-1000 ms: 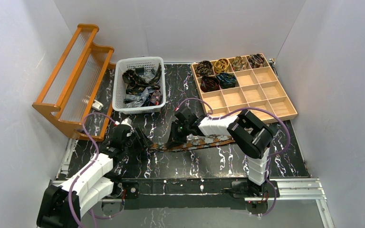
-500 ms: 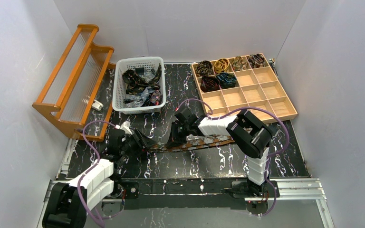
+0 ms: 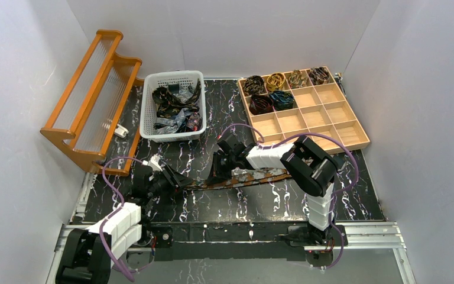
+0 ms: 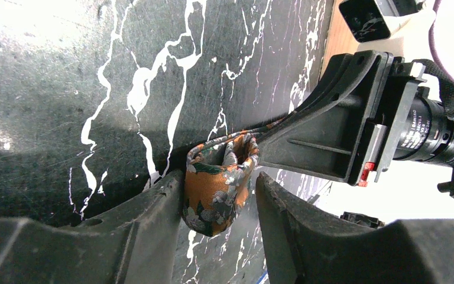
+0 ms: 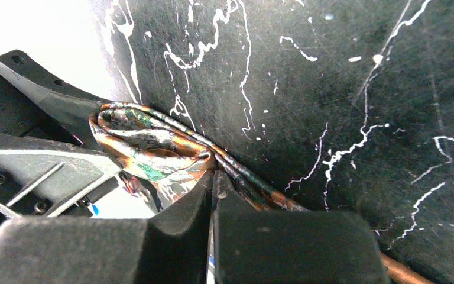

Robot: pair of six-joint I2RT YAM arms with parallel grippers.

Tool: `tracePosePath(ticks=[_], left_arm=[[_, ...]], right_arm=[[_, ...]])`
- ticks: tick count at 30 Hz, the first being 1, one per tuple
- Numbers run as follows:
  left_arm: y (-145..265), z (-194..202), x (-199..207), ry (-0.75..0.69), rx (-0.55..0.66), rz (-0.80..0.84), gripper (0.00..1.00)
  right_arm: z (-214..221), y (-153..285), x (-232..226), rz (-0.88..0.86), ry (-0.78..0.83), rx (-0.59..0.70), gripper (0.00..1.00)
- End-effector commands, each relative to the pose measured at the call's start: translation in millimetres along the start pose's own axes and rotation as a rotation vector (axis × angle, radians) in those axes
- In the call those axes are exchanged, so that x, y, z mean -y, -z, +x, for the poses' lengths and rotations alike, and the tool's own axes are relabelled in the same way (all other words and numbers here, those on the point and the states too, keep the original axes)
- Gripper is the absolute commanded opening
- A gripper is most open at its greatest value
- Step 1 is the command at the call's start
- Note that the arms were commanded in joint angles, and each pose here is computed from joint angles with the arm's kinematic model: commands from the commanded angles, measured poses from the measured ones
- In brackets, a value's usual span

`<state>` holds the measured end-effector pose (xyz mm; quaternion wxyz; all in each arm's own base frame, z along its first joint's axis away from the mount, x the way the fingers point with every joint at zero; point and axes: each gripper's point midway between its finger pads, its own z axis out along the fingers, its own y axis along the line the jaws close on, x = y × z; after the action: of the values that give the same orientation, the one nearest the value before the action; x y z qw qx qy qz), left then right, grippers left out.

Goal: Roll the ties
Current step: Roll the tie at the center of the board.

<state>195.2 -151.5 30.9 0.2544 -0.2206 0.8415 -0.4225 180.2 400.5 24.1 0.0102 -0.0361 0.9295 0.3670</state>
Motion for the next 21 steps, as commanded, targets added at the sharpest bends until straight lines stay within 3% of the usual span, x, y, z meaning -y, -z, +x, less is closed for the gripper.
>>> tracePosePath(ticks=[1, 14, 21], left_arm=[[1.6, 10.3, -7.6, 0.026, -0.029, -0.001, 0.46], [-2.7, 6.9, -0.2, 0.023, -0.044, 0.029, 0.26], [1.9, -7.1, 2.1, -0.018, -0.02, -0.054, 0.11]], right_arm=[[15.3, -12.6, 41.4, 0.128, -0.044, -0.047, 0.09], [15.1, -13.5, 39.3, 0.117, -0.04, -0.054, 0.08], [9.8, -10.7, 23.1, 0.064, -0.01, -0.042, 0.09]])
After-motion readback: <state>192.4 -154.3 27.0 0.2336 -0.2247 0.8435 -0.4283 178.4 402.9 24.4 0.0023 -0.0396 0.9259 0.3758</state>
